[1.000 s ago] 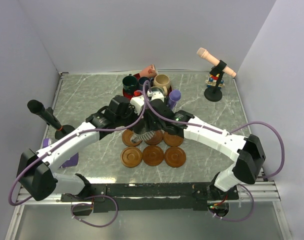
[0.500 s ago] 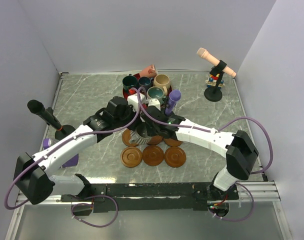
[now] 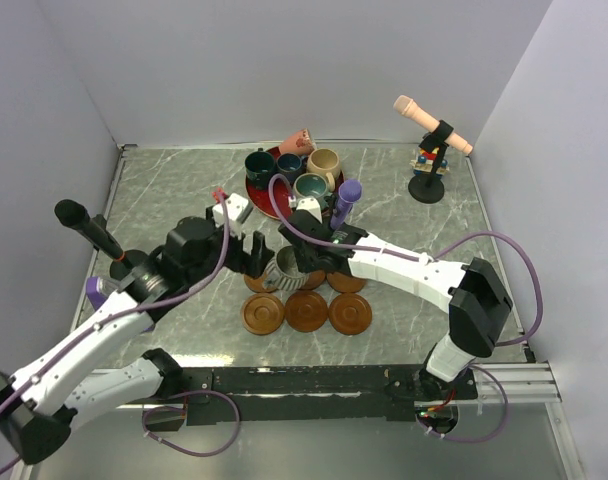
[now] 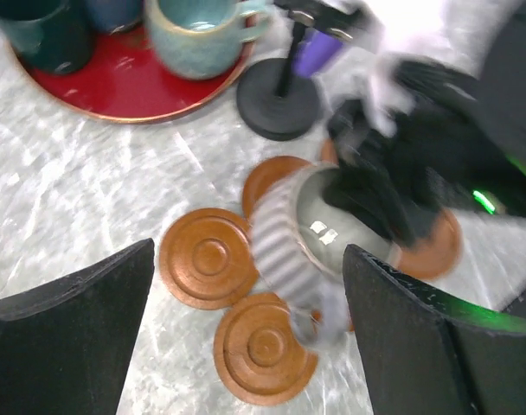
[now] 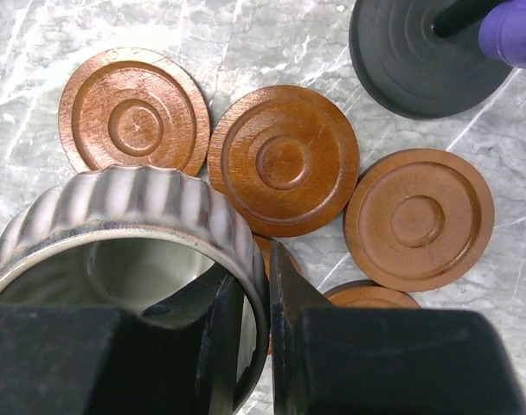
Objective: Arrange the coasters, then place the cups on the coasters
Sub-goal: Place the cup on the coaster.
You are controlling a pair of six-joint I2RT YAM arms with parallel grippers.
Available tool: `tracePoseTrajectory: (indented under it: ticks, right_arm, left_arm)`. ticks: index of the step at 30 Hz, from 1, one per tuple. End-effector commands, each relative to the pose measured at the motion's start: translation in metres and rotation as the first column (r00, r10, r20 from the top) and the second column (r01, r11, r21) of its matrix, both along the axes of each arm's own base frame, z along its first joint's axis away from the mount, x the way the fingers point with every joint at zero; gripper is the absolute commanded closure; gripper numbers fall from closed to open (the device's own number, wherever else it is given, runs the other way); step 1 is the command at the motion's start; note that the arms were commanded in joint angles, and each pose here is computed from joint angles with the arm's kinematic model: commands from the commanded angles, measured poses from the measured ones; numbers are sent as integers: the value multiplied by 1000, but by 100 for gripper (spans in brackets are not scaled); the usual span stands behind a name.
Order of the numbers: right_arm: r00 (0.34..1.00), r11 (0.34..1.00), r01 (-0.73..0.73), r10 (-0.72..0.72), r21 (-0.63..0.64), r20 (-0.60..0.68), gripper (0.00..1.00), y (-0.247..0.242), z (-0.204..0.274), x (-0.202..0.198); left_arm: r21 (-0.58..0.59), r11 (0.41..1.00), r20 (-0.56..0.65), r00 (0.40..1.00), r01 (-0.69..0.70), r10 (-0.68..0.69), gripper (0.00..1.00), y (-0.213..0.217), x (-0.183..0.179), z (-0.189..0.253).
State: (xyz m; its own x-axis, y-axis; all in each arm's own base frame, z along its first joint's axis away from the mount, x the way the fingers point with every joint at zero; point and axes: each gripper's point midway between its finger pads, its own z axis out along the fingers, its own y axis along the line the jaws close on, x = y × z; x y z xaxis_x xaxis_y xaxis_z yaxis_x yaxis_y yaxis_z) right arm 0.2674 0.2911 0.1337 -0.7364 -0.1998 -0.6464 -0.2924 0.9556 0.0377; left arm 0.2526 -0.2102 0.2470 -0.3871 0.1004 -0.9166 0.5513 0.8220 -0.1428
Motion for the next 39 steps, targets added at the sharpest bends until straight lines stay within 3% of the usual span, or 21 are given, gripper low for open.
tracePoseTrajectory:
  ticks: [1,7,11,15,19,22,25,26,30,34,39]
  right_arm:
    - [998,997,14,-18,75,63,100,14,37,17]
    - [999,996,1,-5,88,54,100,20,46,19]
    - [998,995,-12,6,102,55,100,23,50,18]
    - [999,995,-11,6,97,53,100,22,49,18]
    - [999,996,-7,2,92,50,100,20,48,19]
    - [999,996,-15,11,94,45,100,21,47,18]
    - [999,997,-25,23,78,27,100,21,42,16]
    - [999,997,-28,27,77,18,100,20,41,15]
    - [991,987,-128,130,94,-11,80,21,40,8]
    - [965,958,-257,260,130,-8,48,18,48,-5]
    - [924,912,-372,381,174,-23,36,7,50,-11]
  left_arm:
    - [-48,967,81,966,251,-247,5,-21,-35,7]
    - [25,938,-85,936,345,-342,10,-34,-48,-40]
    - [127,964,-96,970,235,-224,13,-28,-30,-56]
    - [161,959,-116,970,232,-215,21,-34,-28,-63]
    - [175,961,-111,974,215,-198,40,-32,-29,-68]
    - [170,959,-98,973,225,-210,63,-34,-31,-67]
    - [184,952,-92,969,244,-230,95,-36,-34,-69]
    - [187,947,-93,964,261,-247,99,-38,-36,-70]
    - [174,926,-99,942,335,-322,99,-45,-50,-72]
    - [136,909,-49,919,393,-390,99,-48,-61,-59]
    - [113,875,3,881,470,-474,99,-50,-75,-49]
